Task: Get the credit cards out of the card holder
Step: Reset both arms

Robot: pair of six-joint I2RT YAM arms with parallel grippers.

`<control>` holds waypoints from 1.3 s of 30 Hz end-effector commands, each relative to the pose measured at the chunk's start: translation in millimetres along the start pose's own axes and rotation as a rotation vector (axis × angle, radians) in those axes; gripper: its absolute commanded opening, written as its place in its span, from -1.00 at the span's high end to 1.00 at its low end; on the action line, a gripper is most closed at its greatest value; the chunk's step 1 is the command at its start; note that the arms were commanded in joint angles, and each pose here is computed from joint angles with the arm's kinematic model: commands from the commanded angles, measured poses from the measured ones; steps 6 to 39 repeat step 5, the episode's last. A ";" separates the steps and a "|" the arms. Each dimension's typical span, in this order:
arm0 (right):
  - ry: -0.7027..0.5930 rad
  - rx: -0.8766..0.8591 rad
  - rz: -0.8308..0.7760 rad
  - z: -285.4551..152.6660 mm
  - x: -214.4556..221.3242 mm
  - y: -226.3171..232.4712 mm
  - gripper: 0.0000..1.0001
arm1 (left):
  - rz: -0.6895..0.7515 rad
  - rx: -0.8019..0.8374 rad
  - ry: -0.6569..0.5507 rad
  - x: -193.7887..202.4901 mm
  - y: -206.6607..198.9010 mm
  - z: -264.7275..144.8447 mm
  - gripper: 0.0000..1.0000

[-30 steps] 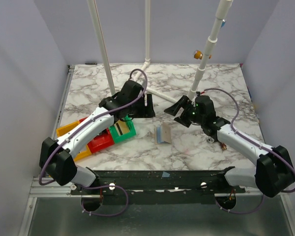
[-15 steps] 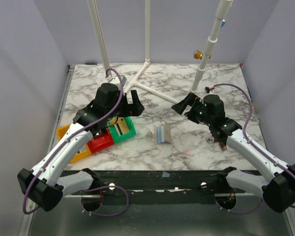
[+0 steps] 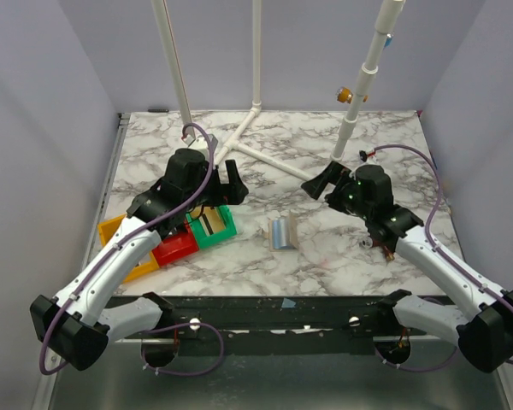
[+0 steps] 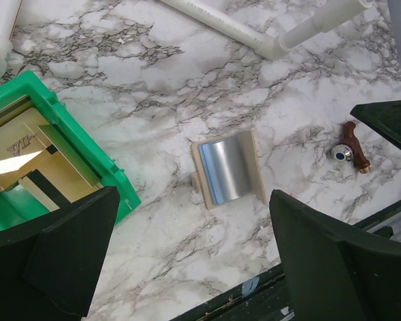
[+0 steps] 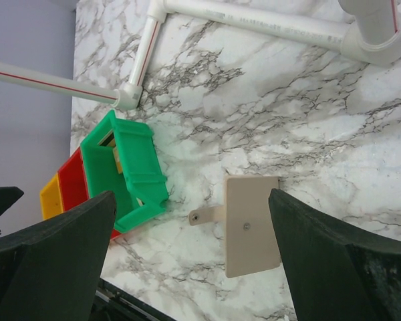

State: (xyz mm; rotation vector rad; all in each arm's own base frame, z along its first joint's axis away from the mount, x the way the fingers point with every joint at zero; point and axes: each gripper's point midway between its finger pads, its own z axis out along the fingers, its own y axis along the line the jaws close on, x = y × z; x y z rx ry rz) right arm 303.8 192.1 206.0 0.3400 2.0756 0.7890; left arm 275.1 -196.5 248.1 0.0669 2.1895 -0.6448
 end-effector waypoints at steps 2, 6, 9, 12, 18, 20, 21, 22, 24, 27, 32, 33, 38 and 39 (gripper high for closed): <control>-0.048 0.003 -0.022 -8.2 -16.5 7.9 -1.00 | 0.014 0.005 -0.049 -9.1 0.7 -2.5 -0.97; -0.053 0.004 -0.024 -9.7 -18.3 8.3 -1.00 | 0.009 -0.006 -0.054 -9.3 2.7 -2.2 -0.97; -0.053 0.004 -0.024 -9.7 -18.3 8.3 -1.00 | 0.009 -0.006 -0.054 -9.3 2.7 -2.2 -0.97; -0.053 0.004 -0.024 -9.7 -18.3 8.3 -1.00 | 0.009 -0.006 -0.054 -9.3 2.7 -2.2 -0.97; -0.053 0.004 -0.024 -9.7 -18.3 8.3 -1.00 | 0.009 -0.006 -0.054 -9.3 2.7 -2.2 -0.97; -0.053 0.004 -0.024 -9.7 -18.3 8.3 -1.00 | 0.009 -0.006 -0.054 -9.3 2.7 -2.2 -0.97; -0.053 0.004 -0.024 -9.7 -18.3 8.3 -1.00 | 0.009 -0.006 -0.054 -9.3 2.7 -2.2 -0.97; -0.053 0.004 -0.024 -9.7 -18.3 8.3 -1.00 | 0.009 -0.006 -0.054 -9.3 2.7 -2.2 -0.97; -0.053 0.004 -0.024 -9.7 -18.3 8.3 -1.00 | 0.009 -0.006 -0.054 -9.3 2.7 -2.2 -0.97; -0.053 0.004 -0.024 -9.7 -18.3 8.3 -1.00 | 0.009 -0.006 -0.054 -9.3 2.7 -2.2 -0.97; -0.053 0.004 -0.024 -9.7 -18.3 8.3 -1.00 | 0.009 -0.006 -0.054 -9.3 2.7 -2.2 -0.97; -0.053 0.004 -0.024 -9.7 -18.3 8.3 -1.00 | 0.009 -0.006 -0.054 -9.3 2.7 -2.2 -0.97; -0.053 0.004 -0.024 -9.7 -18.3 8.3 -1.00 | 0.009 -0.006 -0.054 -9.3 2.7 -2.2 -0.97; -0.053 0.004 -0.024 -9.7 -18.3 8.3 -1.00 | 0.009 -0.006 -0.054 -9.3 2.7 -2.2 -0.97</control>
